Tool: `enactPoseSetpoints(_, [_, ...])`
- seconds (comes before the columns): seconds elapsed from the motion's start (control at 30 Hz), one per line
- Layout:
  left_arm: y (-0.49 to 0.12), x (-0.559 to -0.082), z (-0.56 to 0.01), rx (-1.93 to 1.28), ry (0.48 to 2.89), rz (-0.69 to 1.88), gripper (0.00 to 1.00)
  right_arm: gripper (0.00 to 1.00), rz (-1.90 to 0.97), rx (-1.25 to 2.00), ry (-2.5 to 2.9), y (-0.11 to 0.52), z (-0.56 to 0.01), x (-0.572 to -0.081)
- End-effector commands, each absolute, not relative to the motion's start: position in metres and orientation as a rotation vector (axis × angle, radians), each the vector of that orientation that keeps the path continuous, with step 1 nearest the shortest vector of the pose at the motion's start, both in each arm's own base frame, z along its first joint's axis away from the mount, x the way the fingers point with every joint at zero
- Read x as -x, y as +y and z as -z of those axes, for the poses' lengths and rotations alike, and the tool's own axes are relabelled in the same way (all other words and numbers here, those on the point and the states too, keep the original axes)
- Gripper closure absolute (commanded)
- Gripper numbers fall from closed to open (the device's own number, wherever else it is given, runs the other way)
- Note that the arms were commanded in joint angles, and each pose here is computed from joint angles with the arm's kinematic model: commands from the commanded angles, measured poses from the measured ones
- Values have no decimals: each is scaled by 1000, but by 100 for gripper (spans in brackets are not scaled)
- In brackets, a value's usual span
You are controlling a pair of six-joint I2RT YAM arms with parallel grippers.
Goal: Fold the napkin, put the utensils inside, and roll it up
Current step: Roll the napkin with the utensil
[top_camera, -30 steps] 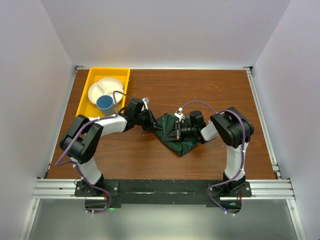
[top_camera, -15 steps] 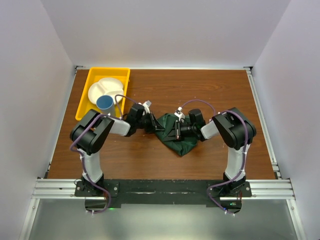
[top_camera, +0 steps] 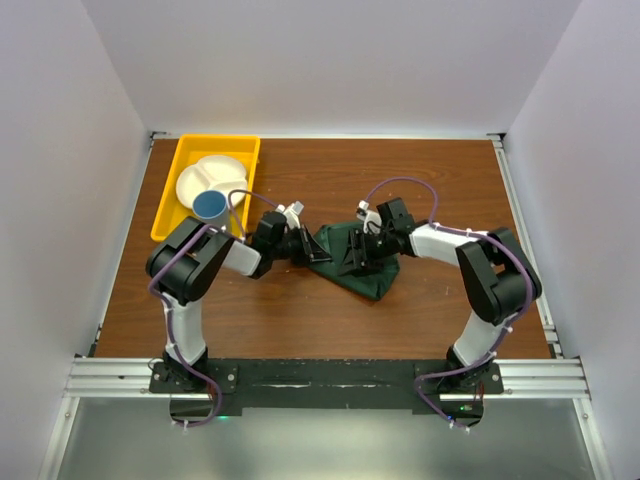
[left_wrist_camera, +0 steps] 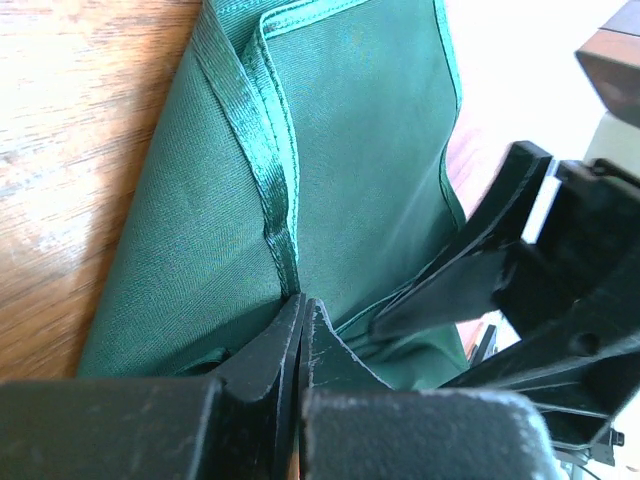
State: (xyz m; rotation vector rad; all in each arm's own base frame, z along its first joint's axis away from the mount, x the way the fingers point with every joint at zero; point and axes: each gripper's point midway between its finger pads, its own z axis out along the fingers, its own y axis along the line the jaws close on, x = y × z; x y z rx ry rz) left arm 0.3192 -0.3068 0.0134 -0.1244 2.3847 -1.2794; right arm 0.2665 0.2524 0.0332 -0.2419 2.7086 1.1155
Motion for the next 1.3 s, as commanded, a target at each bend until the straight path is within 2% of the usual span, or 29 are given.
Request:
enactPoseSetpoints(0.0, [-252, -271, 84, 223, 2734, 905, 100, 30, -786, 357, 2791, 208, -46, -256])
enactPoseSetpoints(0.07, [-252, -272, 84, 215, 2733, 903, 100, 22, -726, 382, 2754, 201, -61, -256])
enactPoseSetpoints(0.17, [-252, -272, 85, 220, 2744, 899, 100, 20, -649, 435, 2745, 190, -69, -251])
enactPoseSetpoints(0.43, [-253, -270, 88, 248, 2774, 909, 100, 26, -633, 541, 2709, 210, -71, -237])
enactPoseSetpoints(0.57, [-254, -269, 89, 265, 2786, 917, 100, 34, -635, 565, 2744, 222, -54, -232])
enactPoseSetpoints(0.67, [-253, -267, 89, 280, 2791, 929, 100, 39, -575, 484, 2793, 212, -37, -227])
enactPoseSetpoints(0.77, [-252, -268, 88, 287, 2789, 936, 100, 37, -473, 391, 2813, 196, -26, -223])
enactPoseSetpoints(0.87, [-251, -269, 88, 294, 2787, 946, 100, 40, -358, 299, 2831, 178, -16, -223])
enactPoseSetpoints(0.97, [-251, -270, 88, 301, 2787, 953, 100, 45, -386, 276, 2841, 179, -12, -221])
enactPoseSetpoints(1.03, [-252, -271, 88, 300, 2788, 960, 100, 53, -434, 259, 2849, 185, -10, -218])
enactPoseSetpoints(1.07, [-253, -273, 87, 296, 2786, 963, 100, 58, -490, 262, 2858, 190, -8, -215])
enactPoseSetpoints(1.1, [-253, -273, 87, 295, 2789, 962, 100, 72, -517, 250, 2865, 193, -7, -213])
enactPoseSetpoints(1.17, [-253, -275, 87, 291, 2790, 961, 100, 84, -551, 236, 2890, 194, -2, -206])
enactPoseSetpoints(1.27, [-252, -275, 86, 286, 2796, 960, 100, 90, -557, 243, 2911, 193, 0, -203])
